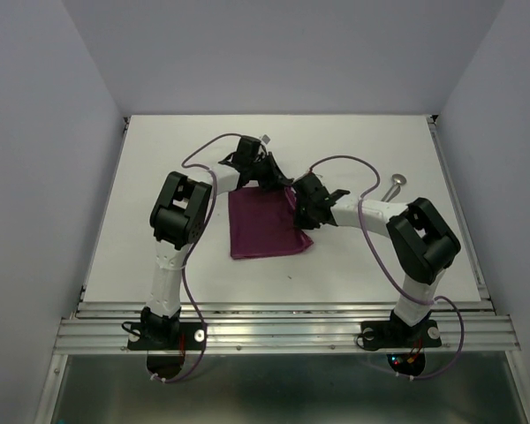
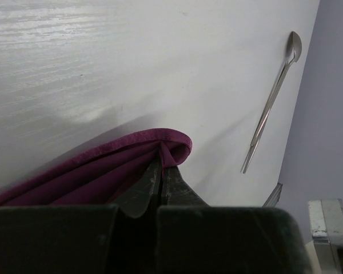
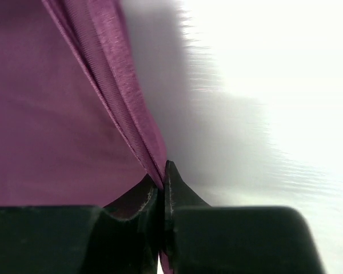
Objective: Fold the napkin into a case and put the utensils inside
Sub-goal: Fold the lower triangle-folded napkin at the center of the board.
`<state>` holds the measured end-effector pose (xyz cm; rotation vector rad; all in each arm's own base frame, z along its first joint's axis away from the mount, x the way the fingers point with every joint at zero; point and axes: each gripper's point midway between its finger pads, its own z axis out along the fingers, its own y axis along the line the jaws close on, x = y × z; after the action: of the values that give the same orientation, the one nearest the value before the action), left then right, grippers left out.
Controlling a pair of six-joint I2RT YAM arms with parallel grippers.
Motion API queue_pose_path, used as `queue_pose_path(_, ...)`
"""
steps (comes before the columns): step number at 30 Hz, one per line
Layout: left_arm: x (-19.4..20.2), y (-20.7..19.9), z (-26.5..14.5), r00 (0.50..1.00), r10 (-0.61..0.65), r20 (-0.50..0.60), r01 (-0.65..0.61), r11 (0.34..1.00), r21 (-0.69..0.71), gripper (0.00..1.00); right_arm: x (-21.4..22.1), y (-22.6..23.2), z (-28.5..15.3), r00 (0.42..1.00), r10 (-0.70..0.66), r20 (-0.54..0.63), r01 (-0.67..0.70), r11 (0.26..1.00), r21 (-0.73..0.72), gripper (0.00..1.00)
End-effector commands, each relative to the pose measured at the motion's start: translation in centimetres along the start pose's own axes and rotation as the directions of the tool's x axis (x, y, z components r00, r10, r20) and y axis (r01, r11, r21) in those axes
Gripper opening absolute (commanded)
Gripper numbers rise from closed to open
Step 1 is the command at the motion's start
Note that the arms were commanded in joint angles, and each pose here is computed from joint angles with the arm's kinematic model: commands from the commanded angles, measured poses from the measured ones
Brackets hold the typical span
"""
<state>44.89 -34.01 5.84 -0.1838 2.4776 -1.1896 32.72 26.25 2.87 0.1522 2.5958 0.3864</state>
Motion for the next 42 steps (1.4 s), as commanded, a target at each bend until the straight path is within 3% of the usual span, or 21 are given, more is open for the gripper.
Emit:
queue_pose_path(1,-1.8,-3.4,-2.0,0.997,0.037,0.069,-0.045,0.993,0.106,0.0,-2.0,-2.5,-1.6,0.995,-0.078,0.065,0.066,0.982,0.178,0.1)
queue_pose_path(4,-1.7,-3.2,-1.8,0.997,0.039,0.072,-0.046,0.993,0.107,0.0,-2.1,-3.3,-2.1,0.991,-0.115,0.074,0.095,0.968,0.233,0.15)
queue_pose_path(13,-1.2,-3.0,-2.1,0.996,0.052,0.069,-0.062,0.988,0.145,0.0,-1.3,-3.7,-3.2,0.976,-0.199,0.093,0.158,0.929,0.334,0.13)
queue_pose_path(15,-0.9,-3.2,-2.4,0.996,0.06,0.069,-0.071,0.984,0.166,0.0,-1.2,-3.6,-3.5,0.97,-0.216,0.109,0.164,0.918,0.361,0.17)
queue_pose_path(16,-0.9,-3.1,-2.5,0.996,0.063,0.068,-0.074,0.983,0.168,0.0,-1.3,-3.3,-3.7,0.966,-0.227,0.125,0.168,0.916,0.365,0.27)
queue_pose_path(19,-0.5,-2.9,-2.7,0.996,0.075,0.058,-0.084,0.981,0.174,0.0,-1.5,-2.8,-4.0,0.962,-0.231,0.145,0.167,0.919,0.357,0.32)
queue_pose_path(22,-0.2,-2.4,-2.9,0.995,0.087,0.052,-0.095,0.978,0.186,0.0,-1.5,-2.0,-4.3,0.961,-0.224,0.16,0.16,0.928,0.337,0.35)
queue_pose_path(23,-0.1,-2.3,-2.9,0.995,0.093,0.047,-0.1,0.977,0.189,0.0,-1.6,-1.9,-4.3,0.961,-0.219,0.167,0.155,0.931,0.33,0.41)
queue_pose_path(27,0.4,-1.8,-3.0,0.993,0.116,0.036,-0.121,0.973,0.199,0.0,-1.8,0.9,-5.1,0.961,-0.185,0.205,0.147,0.971,0.187,0.48)
queue_pose_path(31,1.0,-1.4,-3.0,0.993,0.115,0.029,-0.119,0.972,0.203,0.0,-1.7,3.2,-5.0,0.968,-0.149,0.202,0.137,0.988,0.071,0.47)
queue_pose_path(42,1.2,-1.3,-3.0,0.992,0.12,0.026,-0.123,0.97,0.208,0.0,-0.3,5.2,-3.9,0.979,-0.14,0.148,0.147,0.989,-0.033,0.46)
